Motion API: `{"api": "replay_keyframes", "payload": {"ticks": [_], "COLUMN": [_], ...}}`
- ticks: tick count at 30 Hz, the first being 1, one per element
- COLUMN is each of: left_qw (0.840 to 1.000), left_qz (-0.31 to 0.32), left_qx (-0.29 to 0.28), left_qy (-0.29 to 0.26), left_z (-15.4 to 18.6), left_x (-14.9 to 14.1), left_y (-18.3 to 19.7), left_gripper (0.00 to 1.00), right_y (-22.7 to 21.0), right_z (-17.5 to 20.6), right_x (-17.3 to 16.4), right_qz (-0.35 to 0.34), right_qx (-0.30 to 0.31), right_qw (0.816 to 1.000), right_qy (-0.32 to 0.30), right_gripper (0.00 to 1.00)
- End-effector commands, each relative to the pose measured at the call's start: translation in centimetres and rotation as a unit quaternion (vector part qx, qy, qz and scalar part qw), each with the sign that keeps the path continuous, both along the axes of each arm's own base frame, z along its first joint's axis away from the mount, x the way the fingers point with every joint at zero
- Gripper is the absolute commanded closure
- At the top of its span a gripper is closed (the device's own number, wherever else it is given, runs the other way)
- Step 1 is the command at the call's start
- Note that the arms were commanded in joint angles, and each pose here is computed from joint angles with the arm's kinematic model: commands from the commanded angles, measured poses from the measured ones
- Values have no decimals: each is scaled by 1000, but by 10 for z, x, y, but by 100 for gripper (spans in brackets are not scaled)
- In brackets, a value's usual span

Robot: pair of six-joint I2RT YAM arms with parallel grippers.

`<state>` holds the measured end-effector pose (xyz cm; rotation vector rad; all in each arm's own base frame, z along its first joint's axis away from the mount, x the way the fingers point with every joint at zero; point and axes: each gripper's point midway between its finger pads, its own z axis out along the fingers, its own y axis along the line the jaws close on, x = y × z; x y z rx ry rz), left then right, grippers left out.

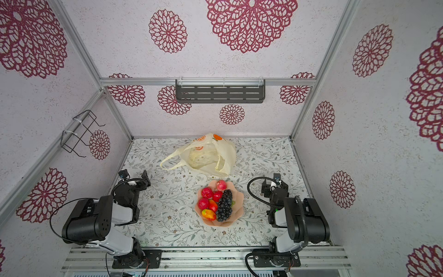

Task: Take fruits out of the plastic bag
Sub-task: Reset both arms

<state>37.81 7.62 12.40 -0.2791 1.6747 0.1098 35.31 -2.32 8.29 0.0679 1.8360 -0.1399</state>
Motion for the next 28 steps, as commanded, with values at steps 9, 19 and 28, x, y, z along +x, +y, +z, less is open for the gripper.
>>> {"api": "replay_keyframes", "payload": {"ticks": [9, 19, 28], "left_qw": [994, 994, 995], "left_qz": [87, 88, 86], "left_qx": [16, 20, 21], "left_qy": [60, 59, 55], "left_z": [-3, -2, -1], "left_x": [18, 17, 16], "left_y": [22, 21, 20], "left_gripper": [3, 3, 3], "right_y": [-10, 4, 5], "right_z": [32, 28, 29], "right_x": [20, 28, 27], "right_qz": [-40, 5, 7], "right_qx": [30, 22, 25], "right_qw": [998, 999, 999], "right_qy": [-50, -31, -35], "right_gripper": [1, 1, 1]}}
